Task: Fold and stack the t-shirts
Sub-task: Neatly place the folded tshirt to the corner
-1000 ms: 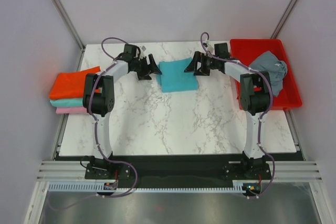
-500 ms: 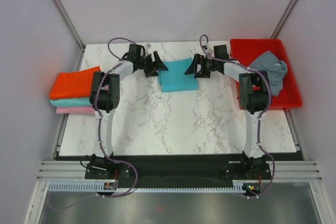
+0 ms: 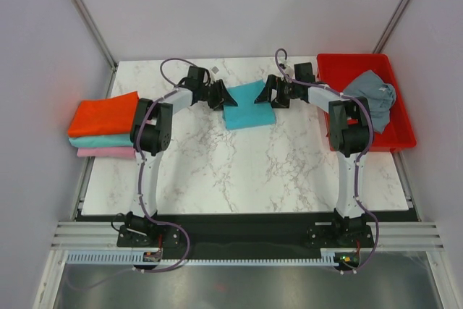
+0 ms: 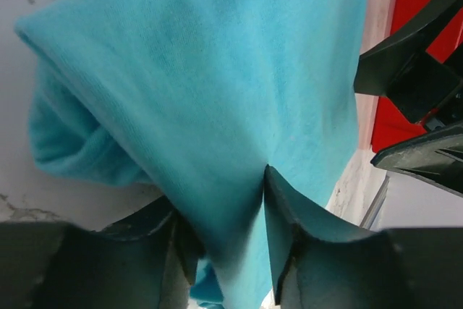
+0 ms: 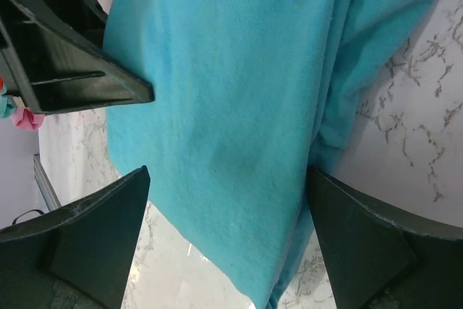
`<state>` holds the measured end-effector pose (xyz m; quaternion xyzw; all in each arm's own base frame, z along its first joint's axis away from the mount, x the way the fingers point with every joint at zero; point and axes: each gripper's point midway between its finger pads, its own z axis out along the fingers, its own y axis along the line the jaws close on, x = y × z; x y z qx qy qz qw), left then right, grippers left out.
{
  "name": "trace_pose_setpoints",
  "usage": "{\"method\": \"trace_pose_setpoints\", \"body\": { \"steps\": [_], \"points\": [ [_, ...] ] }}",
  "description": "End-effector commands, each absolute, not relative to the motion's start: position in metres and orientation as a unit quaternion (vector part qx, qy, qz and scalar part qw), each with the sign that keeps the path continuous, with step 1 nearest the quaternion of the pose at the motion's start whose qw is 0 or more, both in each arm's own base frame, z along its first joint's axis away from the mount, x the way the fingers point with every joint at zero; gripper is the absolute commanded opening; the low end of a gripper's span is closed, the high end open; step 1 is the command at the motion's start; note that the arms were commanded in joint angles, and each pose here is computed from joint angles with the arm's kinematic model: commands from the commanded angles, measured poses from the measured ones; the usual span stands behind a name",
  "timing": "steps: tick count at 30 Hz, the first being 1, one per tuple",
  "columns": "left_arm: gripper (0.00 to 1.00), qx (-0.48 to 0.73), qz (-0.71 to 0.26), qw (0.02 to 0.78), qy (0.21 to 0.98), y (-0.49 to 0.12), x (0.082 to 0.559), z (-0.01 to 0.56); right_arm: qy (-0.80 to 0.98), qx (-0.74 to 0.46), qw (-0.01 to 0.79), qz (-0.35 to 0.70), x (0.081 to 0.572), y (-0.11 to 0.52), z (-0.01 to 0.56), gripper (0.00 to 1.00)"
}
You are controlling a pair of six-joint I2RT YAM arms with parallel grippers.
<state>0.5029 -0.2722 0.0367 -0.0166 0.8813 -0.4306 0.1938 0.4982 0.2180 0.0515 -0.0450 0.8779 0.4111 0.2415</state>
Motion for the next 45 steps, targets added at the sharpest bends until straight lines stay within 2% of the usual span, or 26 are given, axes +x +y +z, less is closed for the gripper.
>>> {"method": "trace_pose_setpoints", "body": {
  "steps": [1, 3, 4, 5, 9, 18, 19, 25, 26, 29, 34, 38, 45],
  "points": [
    [0.42, -0.023, -0.434, 0.158, 0.886, -0.282, 0.488, 0.019, 0.878, -0.048, 0.242, 0.410, 0.500, 0.222, 0.050, 0.98],
    [0.37, -0.017, -0.433, 0.166, 0.886, -0.282, 0.490, 0.022, 0.878, -0.048, 0.244, 0.409, 0.500, 0.221, 0.052, 0.98],
    [0.22, -0.010, -0.434, 0.173, 0.884, -0.282, 0.492, 0.029, 0.878, -0.049, 0.245, 0.409, 0.499, 0.221, 0.053, 0.98],
    [0.14, 0.001, -0.431, 0.181, 0.884, -0.281, 0.493, 0.032, 0.877, -0.051, 0.247, 0.409, 0.499, 0.220, 0.055, 0.98],
    [0.02, 0.051, -0.415, 0.215, 0.882, -0.273, 0.493, 0.063, 0.869, -0.065, 0.273, 0.407, 0.502, 0.214, 0.080, 0.98],
    [0.02, 0.175, -0.237, 0.293, 0.910, -0.204, 0.470, 0.125, 0.856, -0.086, 0.351, 0.370, 0.512, 0.173, 0.141, 0.98],
    [0.02, 0.184, -0.221, 0.316, 0.904, -0.197, 0.465, 0.149, 0.855, -0.084, 0.354, 0.369, 0.512, 0.170, 0.143, 0.98],
    [0.02, 0.229, -0.087, 0.322, 0.914, -0.132, 0.422, 0.170, 0.849, -0.072, 0.365, 0.375, 0.517, 0.153, 0.156, 0.98],
    [0.02, 0.242, -0.074, 0.340, 0.906, -0.122, 0.414, 0.188, 0.849, -0.067, 0.366, 0.376, 0.519, 0.150, 0.156, 0.98],
    [0.02, 0.255, -0.031, 0.318, 0.913, -0.083, 0.382, 0.186, 0.844, -0.066, 0.369, 0.382, 0.521, 0.149, 0.161, 0.98],
    [0.02, 0.234, 0.026, 0.308, 0.922, -0.018, 0.342, 0.201, 0.845, -0.064, 0.359, 0.392, 0.517, 0.150, 0.152, 0.98],
    [0.02, 0.238, 0.067, 0.309, 0.918, 0.006, 0.328, 0.213, 0.842, -0.055, 0.356, 0.401, 0.515, 0.151, 0.148, 0.98],
    [0.02, 0.206, 0.140, 0.344, 0.905, 0.046, 0.330, 0.259, 0.836, -0.046, 0.351, 0.420, 0.512, 0.156, 0.145, 0.98]
  ]
}}
